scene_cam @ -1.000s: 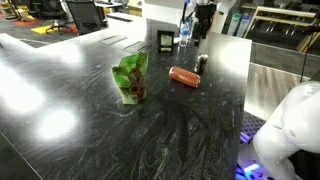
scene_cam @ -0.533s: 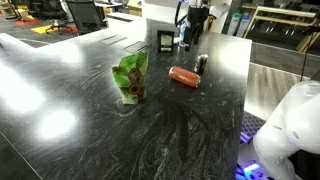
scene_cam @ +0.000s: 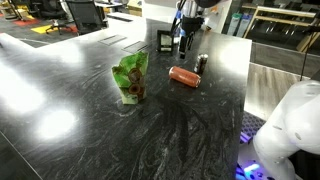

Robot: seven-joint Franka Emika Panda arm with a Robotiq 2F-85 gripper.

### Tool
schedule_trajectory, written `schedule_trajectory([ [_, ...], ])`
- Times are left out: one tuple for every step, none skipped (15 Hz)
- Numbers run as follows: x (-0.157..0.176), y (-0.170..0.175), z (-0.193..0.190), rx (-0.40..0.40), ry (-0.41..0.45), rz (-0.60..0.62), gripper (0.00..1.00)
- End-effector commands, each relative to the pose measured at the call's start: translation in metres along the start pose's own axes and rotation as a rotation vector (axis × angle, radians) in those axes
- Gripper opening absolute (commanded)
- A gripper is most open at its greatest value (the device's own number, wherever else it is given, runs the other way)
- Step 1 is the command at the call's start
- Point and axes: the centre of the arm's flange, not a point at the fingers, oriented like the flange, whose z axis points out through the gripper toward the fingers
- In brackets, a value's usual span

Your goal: Move the orange can, then put the black can upright

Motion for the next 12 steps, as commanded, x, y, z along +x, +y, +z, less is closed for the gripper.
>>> schedule_trajectory([
  [-0.015,-0.005,0.004,-0.007,-0.027,-0.200,1.00],
  [-0.017,-0.004,0.003,-0.011,-0.037,-0.253,1.00],
  [-0.018,-0.004,0.001,-0.018,-0.046,-0.307,1.00],
  [-0.019,-0.004,0.000,-0.027,-0.051,-0.362,1.00],
  [-0.020,-0.002,-0.002,-0.036,-0.054,-0.415,1.00],
  [-0.020,-0.001,-0.003,-0.044,-0.055,-0.468,1.00],
  [-0.020,0.000,-0.004,-0.053,-0.055,-0.521,1.00],
  [-0.018,0.001,-0.005,-0.060,-0.052,-0.576,1.00],
  [-0.016,0.001,-0.005,-0.067,-0.047,-0.628,1.00],
  [-0.012,0.000,-0.004,-0.071,-0.041,-0.682,1.00],
  [-0.008,-0.001,-0.003,-0.074,-0.027,-0.726,1.00],
  [-0.003,-0.004,-0.001,-0.063,-0.005,-0.708,1.00],
])
